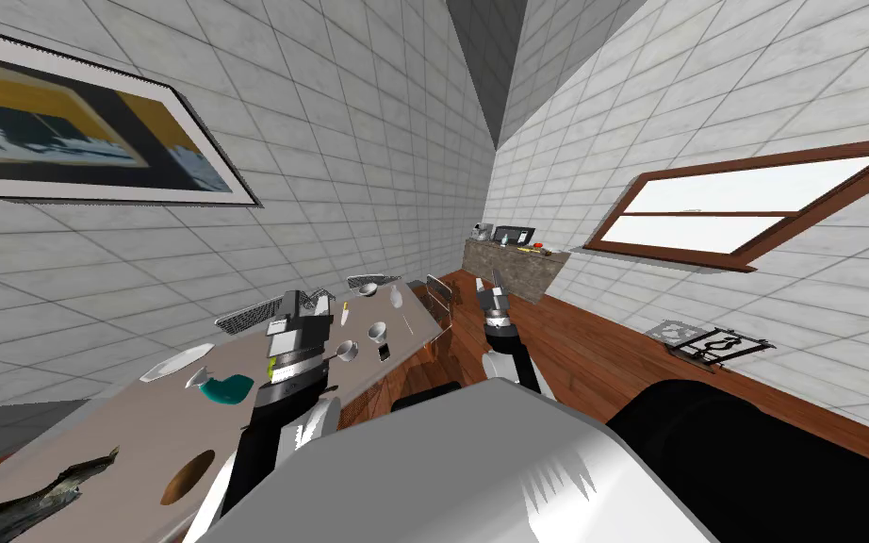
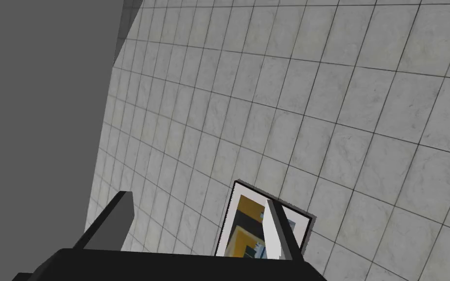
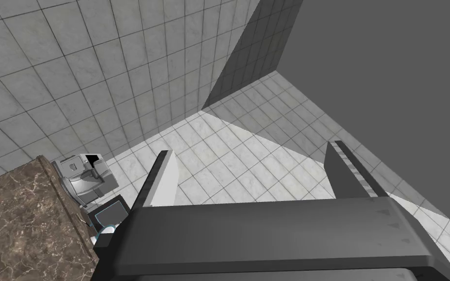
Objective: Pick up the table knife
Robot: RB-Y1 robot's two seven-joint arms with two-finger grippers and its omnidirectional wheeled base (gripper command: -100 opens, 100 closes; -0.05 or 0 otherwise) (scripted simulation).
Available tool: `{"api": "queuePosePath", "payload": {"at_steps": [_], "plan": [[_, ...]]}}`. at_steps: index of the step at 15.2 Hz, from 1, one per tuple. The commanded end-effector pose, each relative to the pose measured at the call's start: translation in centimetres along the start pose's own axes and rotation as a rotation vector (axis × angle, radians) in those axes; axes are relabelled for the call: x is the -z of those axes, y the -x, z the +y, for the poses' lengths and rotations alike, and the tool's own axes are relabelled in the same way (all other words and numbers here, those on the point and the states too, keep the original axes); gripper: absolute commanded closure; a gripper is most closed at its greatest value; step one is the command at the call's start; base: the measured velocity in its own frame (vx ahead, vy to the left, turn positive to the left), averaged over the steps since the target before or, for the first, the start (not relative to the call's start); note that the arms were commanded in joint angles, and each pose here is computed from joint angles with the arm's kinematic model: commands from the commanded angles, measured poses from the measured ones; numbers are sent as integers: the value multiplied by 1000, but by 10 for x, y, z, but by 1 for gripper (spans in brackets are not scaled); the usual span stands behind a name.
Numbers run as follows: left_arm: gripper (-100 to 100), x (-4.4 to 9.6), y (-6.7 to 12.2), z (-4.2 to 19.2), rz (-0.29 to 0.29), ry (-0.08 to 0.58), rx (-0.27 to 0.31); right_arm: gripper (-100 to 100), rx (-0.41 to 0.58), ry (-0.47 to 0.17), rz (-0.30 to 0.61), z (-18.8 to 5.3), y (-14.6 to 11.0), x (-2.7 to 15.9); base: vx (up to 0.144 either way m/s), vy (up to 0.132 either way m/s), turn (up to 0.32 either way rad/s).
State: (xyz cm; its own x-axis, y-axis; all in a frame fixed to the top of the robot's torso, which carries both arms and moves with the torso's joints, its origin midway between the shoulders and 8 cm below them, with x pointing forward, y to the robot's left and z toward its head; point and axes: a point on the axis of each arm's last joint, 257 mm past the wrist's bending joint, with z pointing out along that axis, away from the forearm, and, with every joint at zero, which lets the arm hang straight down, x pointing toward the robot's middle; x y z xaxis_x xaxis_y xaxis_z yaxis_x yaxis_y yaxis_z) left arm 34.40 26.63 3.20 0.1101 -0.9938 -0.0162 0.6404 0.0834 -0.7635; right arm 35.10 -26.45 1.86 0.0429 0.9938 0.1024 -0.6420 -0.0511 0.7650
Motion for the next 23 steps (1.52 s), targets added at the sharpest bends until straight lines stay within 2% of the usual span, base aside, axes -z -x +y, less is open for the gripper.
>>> {"api": "queuePosePath", "payload": {"at_steps": [1,3,4,7,12,14,15,16,17,18,19,20,23], "plan": [[-100,2,-4,8,33,19,-16,0,0,0,0,0,0,0,1,-9,-42],[-100,7,-8,26,78,61,-43,0,0,0,0,0,0,0,9,-31,-107],[-100,7,-8,26,79,61,-44,0,0,0,0,0,0,0,14,-42,-82],[-100,19,-10,65,143,149,-97,0,0,0,0,0,0,0,16,-57,-135],[-100,36,-6,107,180,244,-142,0,0,0,0,0,0,0,23,-66,-130],[-100,45,-2,127,196,292,-166,0,0,0,0,0,0,0,29,-60,-153],[-100,54,3,146,212,336,-191,0,0,0,0,0,0,0,37,-63,-157],[-100,56,4,148,211,343,-191,0,0,0,0,0,0,0,36,-66,-125],[-100,64,9,164,226,382,-217,0,0,0,0,0,0,0,34,-80,-160],[-100,68,10,170,225,396,-218,0,0,0,0,0,0,0,30,-74,-152],[-100,77,16,185,239,436,-244,0,0,0,0,0,0,0,36,-71,-185],[-100,81,19,192,237,452,-246,0,0,0,0,0,0,0,38,-62,-159],[-100,102,34,224,261,539,-302,0,0,0,0,0,0,0,39,-77,-175]]}}
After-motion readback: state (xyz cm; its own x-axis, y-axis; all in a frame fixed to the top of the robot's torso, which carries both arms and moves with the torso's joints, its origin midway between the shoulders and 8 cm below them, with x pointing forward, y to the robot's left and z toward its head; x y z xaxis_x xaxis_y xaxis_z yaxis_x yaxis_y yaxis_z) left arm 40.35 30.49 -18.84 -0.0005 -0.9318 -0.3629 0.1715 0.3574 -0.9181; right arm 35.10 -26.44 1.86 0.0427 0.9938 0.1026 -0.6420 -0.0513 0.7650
